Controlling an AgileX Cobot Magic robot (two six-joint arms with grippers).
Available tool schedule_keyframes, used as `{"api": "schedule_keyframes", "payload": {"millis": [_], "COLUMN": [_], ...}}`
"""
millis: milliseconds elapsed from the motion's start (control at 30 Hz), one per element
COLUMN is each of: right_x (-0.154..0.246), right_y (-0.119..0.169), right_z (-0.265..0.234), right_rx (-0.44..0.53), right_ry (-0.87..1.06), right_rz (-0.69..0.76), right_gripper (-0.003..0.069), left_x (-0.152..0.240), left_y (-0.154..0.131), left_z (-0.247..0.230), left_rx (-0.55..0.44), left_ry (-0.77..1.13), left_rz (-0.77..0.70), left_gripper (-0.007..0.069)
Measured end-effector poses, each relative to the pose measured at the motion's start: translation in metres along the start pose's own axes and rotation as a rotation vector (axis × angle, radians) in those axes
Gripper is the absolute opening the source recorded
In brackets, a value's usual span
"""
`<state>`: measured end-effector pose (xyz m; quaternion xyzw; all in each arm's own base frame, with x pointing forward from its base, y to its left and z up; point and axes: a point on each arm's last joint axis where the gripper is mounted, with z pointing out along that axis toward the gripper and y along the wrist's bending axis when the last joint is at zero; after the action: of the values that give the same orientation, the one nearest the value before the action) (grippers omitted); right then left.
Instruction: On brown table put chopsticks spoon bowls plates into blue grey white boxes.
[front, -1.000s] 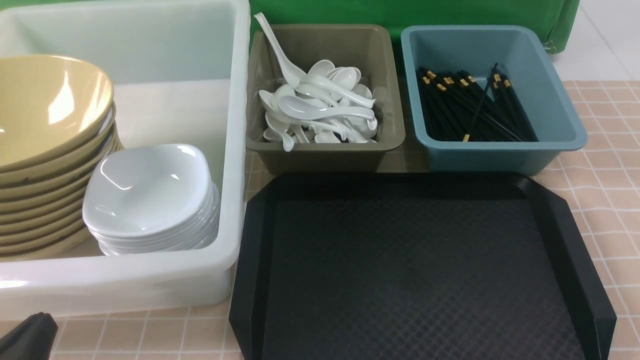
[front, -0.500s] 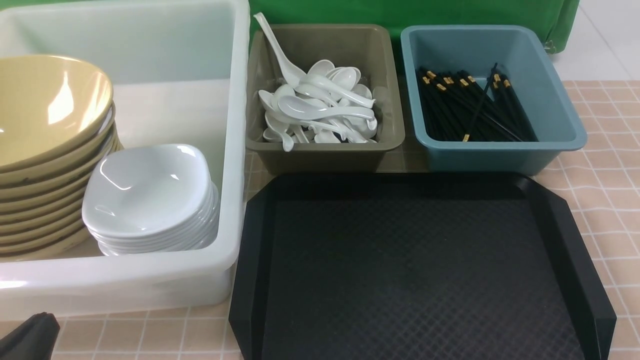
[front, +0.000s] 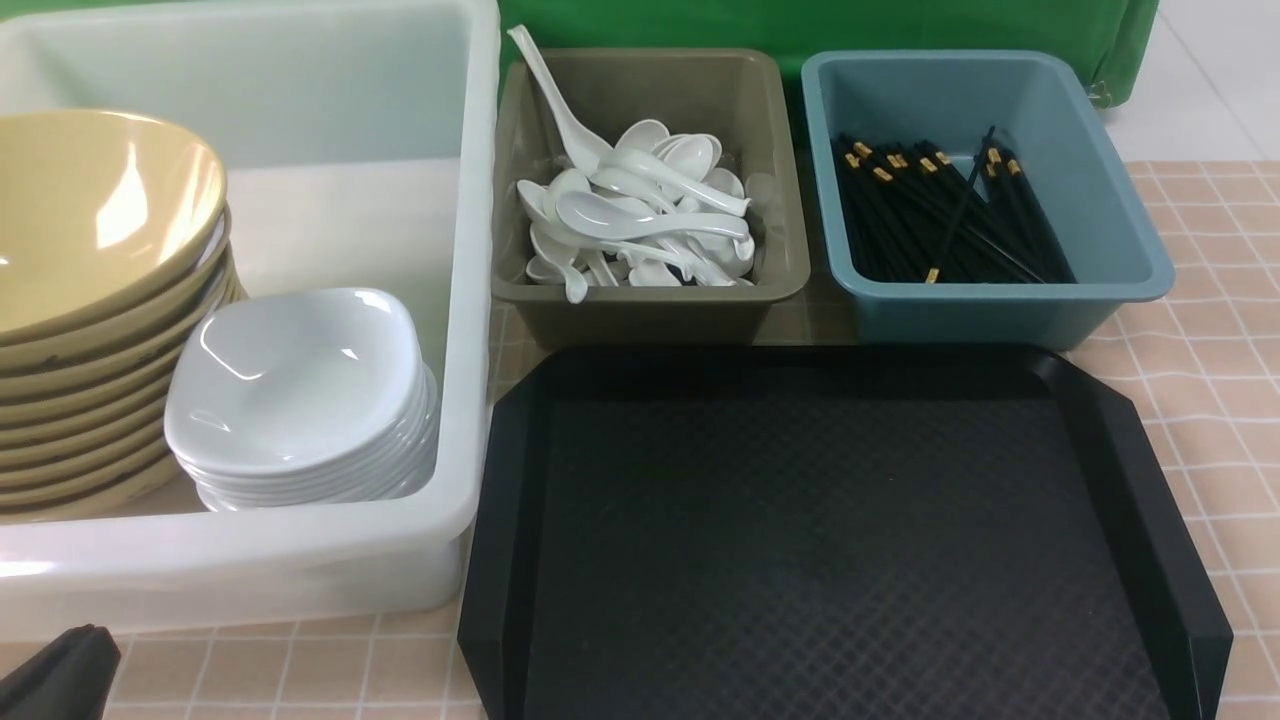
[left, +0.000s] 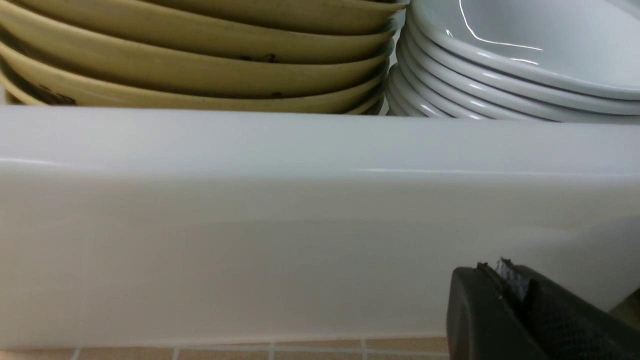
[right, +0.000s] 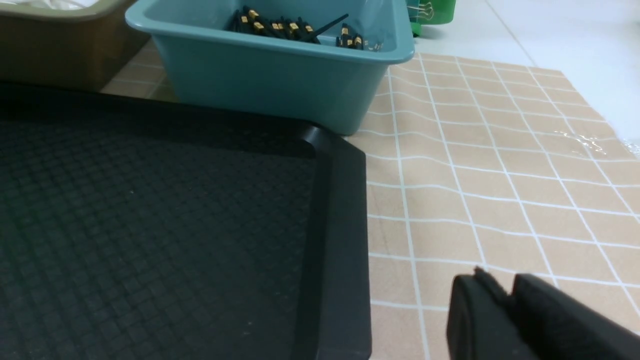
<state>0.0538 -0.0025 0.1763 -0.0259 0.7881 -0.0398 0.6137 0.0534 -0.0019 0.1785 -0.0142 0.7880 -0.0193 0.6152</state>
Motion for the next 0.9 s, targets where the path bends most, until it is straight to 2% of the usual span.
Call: {"api": "schedule_keyframes", "payload": {"millis": [900], "right_x": [0.0], "right_y": [0.0], "right_z": [0.0], "right_rx": [0.0], "right_ry": [0.0], "right_rz": [0.0], "right_gripper": [0.0172], "left_x": [0.0], "left_y": [0.0], "left_z": [0.0], "left_rx": [0.0], "left_ry": [0.0], "left_rz": [0.0], "left_gripper": [0.0007]}}
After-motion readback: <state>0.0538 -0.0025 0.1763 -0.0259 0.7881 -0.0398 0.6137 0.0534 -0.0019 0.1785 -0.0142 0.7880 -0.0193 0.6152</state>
